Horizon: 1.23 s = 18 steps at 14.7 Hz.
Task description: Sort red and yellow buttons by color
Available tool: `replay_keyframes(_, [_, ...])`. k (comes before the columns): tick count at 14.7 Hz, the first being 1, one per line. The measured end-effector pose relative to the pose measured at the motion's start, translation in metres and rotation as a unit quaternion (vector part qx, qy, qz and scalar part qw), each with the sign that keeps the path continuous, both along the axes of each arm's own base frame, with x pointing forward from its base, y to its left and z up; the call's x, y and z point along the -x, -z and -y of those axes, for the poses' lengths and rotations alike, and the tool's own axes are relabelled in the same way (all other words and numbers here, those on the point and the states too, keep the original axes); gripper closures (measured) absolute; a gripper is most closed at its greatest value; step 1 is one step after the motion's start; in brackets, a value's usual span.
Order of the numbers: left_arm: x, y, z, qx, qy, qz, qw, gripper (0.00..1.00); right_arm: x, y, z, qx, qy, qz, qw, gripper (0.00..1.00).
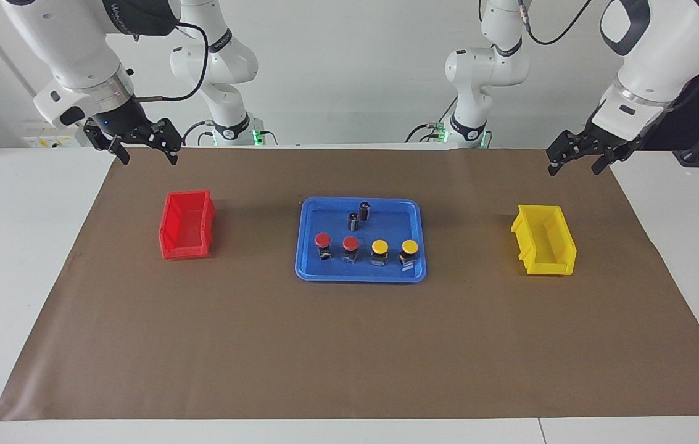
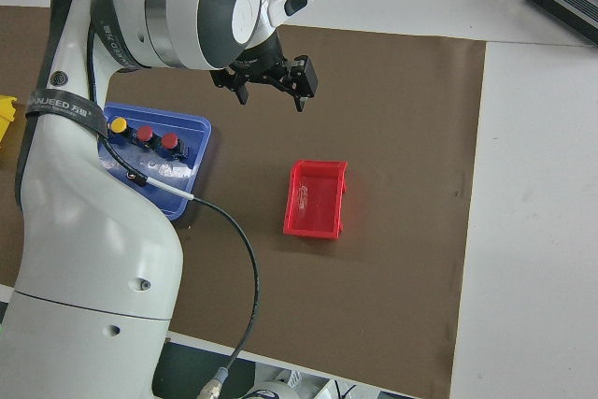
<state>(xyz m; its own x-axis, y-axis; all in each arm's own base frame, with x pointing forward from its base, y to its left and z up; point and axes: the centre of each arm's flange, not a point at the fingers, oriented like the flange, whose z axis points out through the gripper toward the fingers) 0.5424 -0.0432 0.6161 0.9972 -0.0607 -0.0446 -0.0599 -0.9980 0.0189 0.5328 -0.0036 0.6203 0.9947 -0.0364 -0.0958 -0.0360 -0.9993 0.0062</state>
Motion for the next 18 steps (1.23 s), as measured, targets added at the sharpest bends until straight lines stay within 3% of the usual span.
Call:
replay_keyframes(11, [0.005,0.009,-0.001,0.001,0.027,-0.008,1.000,0.00,0.000,0.000,0.001,0.000,0.001,0.000,1.000,0.00])
replay_keyframes(14, [0.003,0.009,-0.001,0.002,0.034,0.010,0.999,0.00,-0.001,-0.001,0.000,0.000,0.000,0.005,1.000,0.00])
replay_keyframes(18, [-0.004,0.012,-0.012,0.005,0.025,0.014,1.000,0.00,-0.008,-0.008,-0.012,0.001,-0.005,0.018,1.000,0.00])
